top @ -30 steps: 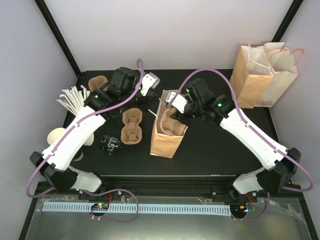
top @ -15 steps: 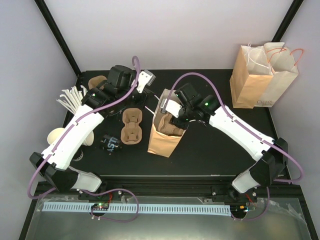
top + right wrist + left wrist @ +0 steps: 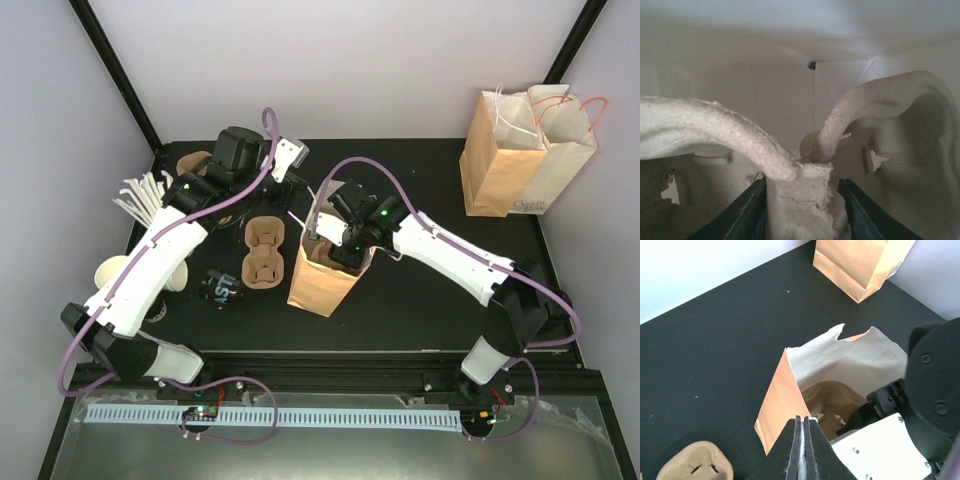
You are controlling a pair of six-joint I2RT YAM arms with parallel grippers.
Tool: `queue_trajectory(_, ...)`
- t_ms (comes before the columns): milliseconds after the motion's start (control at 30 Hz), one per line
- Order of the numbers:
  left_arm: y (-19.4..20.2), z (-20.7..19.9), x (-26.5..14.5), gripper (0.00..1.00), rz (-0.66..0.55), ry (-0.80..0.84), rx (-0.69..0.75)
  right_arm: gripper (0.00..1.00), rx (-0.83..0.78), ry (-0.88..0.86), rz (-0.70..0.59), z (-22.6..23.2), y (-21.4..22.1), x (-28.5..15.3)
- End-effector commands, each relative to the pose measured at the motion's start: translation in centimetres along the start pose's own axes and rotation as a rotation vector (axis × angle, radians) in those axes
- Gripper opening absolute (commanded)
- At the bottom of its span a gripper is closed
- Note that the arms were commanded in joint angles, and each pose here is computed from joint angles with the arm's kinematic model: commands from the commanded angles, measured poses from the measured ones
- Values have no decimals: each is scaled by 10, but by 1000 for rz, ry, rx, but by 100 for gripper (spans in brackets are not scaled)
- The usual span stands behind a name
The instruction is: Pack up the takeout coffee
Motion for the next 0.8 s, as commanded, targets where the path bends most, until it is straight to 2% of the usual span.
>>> queue_trajectory(0, -19, 3, -8, 2, -69, 0, 7, 40, 28, -4, 67, 2, 11, 12)
queue_trajectory(333, -23, 2, -9, 2, -90, 24, 12, 40, 98, -76, 148, 15, 30, 27)
queue_trajectory(533, -22, -3, -3, 2, -89, 68, 6, 40, 163, -108, 134, 20, 17, 20)
queue_trajectory(767, -22, -3, -5, 2, -90, 63, 9, 38, 177, -114, 185, 28, 26, 47)
Point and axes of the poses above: each gripper's point midway between its finger pads, its own x axis out along the fingers, its own z axis along the line the jaws close on, y = z × x, the point moved 2 cm from there along -x, back along the fingers, and after that the axes turned 13 degrees about x, right-handed, at the moved point
